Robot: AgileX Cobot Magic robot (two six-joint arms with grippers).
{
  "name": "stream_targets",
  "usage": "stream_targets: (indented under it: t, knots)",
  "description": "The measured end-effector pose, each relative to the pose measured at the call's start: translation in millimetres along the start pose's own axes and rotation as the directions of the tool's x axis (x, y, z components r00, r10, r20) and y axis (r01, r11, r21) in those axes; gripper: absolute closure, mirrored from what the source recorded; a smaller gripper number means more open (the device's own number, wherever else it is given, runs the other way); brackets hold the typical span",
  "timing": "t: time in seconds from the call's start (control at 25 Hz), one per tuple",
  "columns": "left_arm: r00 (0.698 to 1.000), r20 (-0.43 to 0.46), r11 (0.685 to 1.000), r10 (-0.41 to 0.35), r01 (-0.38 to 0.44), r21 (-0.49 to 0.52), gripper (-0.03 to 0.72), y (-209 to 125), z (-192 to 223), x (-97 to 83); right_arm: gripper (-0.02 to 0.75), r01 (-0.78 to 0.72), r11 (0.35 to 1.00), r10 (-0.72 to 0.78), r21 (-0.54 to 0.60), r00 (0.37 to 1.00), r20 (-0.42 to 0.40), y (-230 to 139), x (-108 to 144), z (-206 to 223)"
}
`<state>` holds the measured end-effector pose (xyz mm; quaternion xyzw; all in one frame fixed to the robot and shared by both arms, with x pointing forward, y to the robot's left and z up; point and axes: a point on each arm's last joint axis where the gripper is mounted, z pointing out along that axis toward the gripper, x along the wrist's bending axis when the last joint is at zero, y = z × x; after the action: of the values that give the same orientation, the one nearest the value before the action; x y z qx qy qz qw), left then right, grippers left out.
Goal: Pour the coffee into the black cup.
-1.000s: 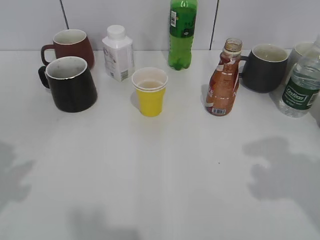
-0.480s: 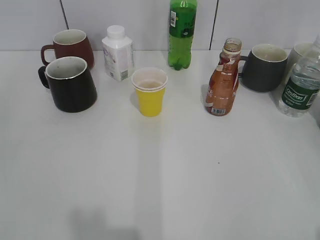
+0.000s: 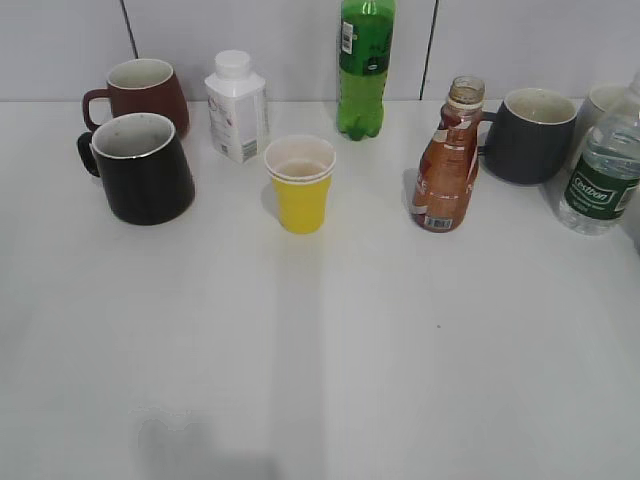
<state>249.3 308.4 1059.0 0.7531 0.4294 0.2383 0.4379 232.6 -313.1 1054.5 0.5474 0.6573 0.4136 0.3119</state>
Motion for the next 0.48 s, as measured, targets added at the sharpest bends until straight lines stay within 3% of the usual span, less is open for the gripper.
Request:
stream_targets:
  t: [0.48]
  knots:
    - [1.0,0.002,1.0,0.008,-0.008,-0.001,0.372,0.0,0.0,-0.1,0.147,0.003,1.0,-0.003,-0.03,1.0,-0.003,1.0,0.6,3.7]
